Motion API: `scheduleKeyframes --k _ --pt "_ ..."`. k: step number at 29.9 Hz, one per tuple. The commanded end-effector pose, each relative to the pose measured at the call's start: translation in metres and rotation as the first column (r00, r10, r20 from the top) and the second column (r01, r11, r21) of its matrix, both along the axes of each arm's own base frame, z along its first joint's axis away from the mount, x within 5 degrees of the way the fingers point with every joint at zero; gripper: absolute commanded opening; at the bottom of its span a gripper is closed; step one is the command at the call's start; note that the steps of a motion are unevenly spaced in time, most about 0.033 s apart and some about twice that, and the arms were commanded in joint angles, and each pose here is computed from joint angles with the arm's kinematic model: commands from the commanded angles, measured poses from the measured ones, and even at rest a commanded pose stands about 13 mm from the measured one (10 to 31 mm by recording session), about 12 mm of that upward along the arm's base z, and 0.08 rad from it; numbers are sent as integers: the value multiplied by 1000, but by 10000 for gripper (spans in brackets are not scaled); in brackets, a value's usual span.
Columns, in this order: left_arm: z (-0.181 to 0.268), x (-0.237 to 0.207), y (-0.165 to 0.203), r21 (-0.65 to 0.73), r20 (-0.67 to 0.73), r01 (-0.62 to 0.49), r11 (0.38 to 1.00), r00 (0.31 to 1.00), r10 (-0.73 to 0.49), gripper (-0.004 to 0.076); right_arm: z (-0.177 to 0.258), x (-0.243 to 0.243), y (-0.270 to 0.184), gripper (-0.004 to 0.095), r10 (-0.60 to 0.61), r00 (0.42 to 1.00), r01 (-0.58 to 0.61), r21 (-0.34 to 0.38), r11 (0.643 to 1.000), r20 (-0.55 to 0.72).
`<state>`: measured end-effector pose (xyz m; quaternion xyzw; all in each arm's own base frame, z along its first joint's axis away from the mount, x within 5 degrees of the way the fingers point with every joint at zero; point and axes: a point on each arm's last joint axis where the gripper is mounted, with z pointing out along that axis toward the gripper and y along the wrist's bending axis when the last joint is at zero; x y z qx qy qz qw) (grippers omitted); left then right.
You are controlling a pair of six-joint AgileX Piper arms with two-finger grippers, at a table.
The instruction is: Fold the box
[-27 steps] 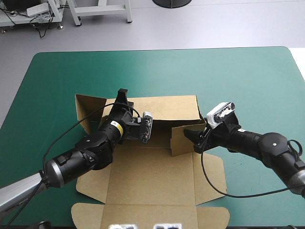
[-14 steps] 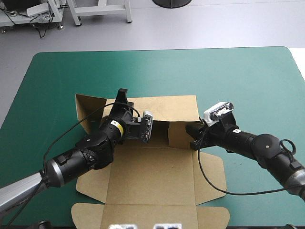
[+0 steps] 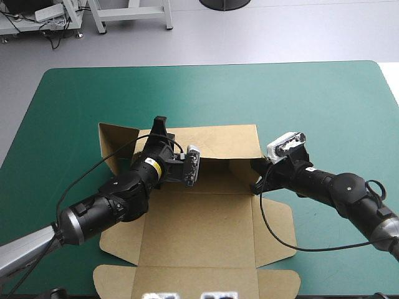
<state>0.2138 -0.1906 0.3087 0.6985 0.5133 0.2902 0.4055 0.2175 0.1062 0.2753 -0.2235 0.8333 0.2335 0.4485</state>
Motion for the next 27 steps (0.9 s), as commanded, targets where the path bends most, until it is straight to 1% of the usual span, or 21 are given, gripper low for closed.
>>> scheduleKeyframes --k 1,3,4,7,9,11,13,18,22,25,27 --pt "-1 -6 -2 -69 -68 -21 997 998 17 29 8 -10 12 -17 133 990 -128 87 988 -52" --pt "1 -7 -1 -73 -68 -32 997 997 27 62 8 -10 12 -17 133 990 -128 87 988 -52" --pt "2 -8 0 -81 -65 -35 996 997 30 92 8 -10 12 -17 133 990 -128 87 988 -52" --pt "10 -13 3 -142 -78 -34 989 997 23 209 8 -10 12 -17 133 990 -128 87 988 -52" --pt "16 -20 3 -174 -77 -23 984 997 9 303 8 -10 12 -17 123 991 -119 84 989 -48" --pt "22 -28 4 -198 -76 -9 980 997 -6 370 8 -9 11 -17 112 993 -108 81 991 -43" --pt "27 -35 5 -221 -77 0 975 997 -17 389 8 -8 11 -18 103 994 -100 78 992 -39" --pt "36 -45 9 -272 -89 2 962 996 -27 389 8 -7 10 -17 97 995 -94 76 993 -37" --pt "38 -48 15 -284 -131 -45 958 991 8 389 8 -5 8 -17 57 998 -54 81 995 -40" --pt "48 -56 17 -344 -187 -63 937 982 -3 389 8 -2 6 -18 19 1000 -18 70 997 -22" --pt "59 -63 16 -395 -193 -43 918 981 -37 389 10 0 4 -18 -6 1000 6 54 998 -2"
